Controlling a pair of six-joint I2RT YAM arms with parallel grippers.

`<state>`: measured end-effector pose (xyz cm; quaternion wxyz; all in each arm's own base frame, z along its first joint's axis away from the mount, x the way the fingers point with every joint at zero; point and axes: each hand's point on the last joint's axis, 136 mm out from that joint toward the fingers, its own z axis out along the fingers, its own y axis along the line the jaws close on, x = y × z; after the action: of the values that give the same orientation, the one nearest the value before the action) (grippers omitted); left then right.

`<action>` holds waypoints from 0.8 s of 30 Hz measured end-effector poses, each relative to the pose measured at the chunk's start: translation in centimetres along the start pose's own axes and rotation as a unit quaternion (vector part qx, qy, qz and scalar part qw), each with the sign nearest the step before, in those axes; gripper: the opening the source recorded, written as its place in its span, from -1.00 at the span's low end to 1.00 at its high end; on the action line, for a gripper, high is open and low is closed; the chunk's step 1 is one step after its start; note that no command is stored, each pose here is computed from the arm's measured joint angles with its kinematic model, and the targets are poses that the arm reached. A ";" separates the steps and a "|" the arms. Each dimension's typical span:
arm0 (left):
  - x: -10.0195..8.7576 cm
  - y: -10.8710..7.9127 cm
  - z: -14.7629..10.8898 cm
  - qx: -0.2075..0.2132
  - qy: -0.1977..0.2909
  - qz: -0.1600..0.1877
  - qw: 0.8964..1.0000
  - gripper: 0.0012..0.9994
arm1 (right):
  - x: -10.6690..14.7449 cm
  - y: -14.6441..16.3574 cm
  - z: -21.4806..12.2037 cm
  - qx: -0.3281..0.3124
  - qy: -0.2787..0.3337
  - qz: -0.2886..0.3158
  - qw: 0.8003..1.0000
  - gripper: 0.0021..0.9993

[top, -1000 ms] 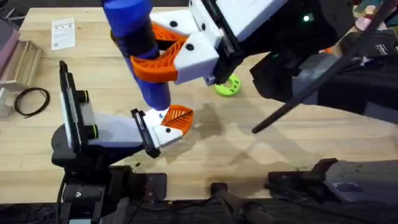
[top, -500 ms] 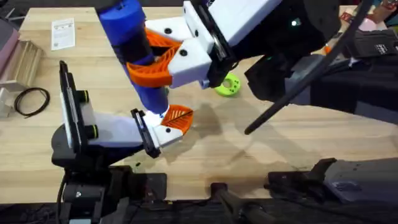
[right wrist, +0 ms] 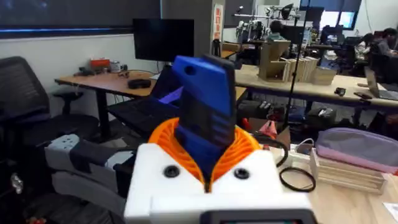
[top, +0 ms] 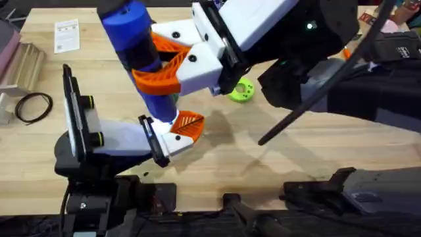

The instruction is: Pick up the gripper from the table and insert it into the empty holder that is missing its gripper. Then pick up a screw, insert it into the mounting hole, and use the screwdriver to tighten it. Finally, clean up the table by picking up the vegetable and placing it into the bucket.

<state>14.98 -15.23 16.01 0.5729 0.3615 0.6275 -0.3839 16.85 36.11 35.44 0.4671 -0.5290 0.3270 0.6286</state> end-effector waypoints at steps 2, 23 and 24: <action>0.0 0.0 0.0 0.000 0.000 0.000 1.000 -0.99 | 0.0 0.0 0.0 0.000 0.000 0.001 1.000 -0.97; 0.0 0.0 0.0 0.000 0.000 0.000 1.000 -0.99 | 0.9 -0.5 0.0 0.003 0.004 0.008 1.000 -0.97; 0.0 0.0 0.0 0.000 0.000 0.000 1.000 -0.99 | 1.0 -0.5 0.0 0.003 0.004 0.009 1.000 -0.97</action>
<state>14.98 -15.23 16.01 0.5729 0.3615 0.6275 -0.3839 17.35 36.53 34.52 0.4618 -0.5275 0.3355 0.6293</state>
